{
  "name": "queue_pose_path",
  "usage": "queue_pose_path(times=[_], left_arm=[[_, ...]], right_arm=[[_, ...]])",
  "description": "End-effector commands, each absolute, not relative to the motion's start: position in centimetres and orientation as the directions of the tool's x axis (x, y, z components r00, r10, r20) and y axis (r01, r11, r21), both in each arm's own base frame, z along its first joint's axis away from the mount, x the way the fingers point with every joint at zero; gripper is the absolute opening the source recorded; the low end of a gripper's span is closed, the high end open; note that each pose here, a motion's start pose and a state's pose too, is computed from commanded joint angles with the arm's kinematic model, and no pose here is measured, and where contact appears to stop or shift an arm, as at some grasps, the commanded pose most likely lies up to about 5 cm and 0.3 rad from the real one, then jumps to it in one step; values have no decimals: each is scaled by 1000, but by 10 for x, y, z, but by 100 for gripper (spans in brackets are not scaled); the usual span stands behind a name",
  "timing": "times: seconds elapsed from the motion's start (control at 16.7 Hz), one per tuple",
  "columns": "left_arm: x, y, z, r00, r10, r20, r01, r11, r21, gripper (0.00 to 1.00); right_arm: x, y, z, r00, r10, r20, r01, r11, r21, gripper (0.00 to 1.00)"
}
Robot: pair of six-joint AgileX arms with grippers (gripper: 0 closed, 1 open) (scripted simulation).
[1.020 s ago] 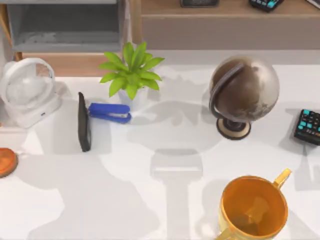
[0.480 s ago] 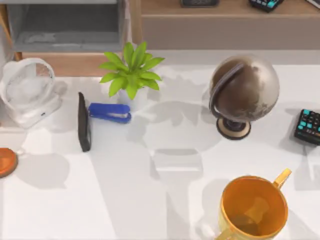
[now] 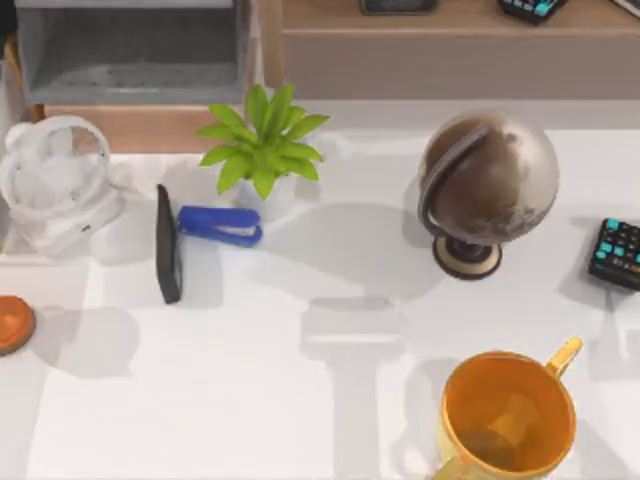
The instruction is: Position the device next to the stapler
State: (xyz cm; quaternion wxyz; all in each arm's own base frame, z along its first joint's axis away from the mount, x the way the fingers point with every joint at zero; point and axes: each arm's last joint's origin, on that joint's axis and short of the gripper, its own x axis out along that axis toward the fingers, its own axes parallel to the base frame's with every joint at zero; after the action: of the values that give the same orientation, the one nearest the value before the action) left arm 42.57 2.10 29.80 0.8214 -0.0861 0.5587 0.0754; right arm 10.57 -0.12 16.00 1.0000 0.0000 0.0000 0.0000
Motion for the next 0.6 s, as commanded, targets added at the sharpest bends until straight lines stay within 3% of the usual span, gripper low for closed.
queue_pose_path(times=[0.3,0.6], left_arm=[[386,-73,289,348,-48,-936,-142,984,-103,0],[336,-150,246,260,-80,-962,-67,993,-100,0]], right_arm=[[106,-1,160,1000,0,0,0,1000,0,100],[106,-1,160,1000,0,0,0,1000,0,100]])
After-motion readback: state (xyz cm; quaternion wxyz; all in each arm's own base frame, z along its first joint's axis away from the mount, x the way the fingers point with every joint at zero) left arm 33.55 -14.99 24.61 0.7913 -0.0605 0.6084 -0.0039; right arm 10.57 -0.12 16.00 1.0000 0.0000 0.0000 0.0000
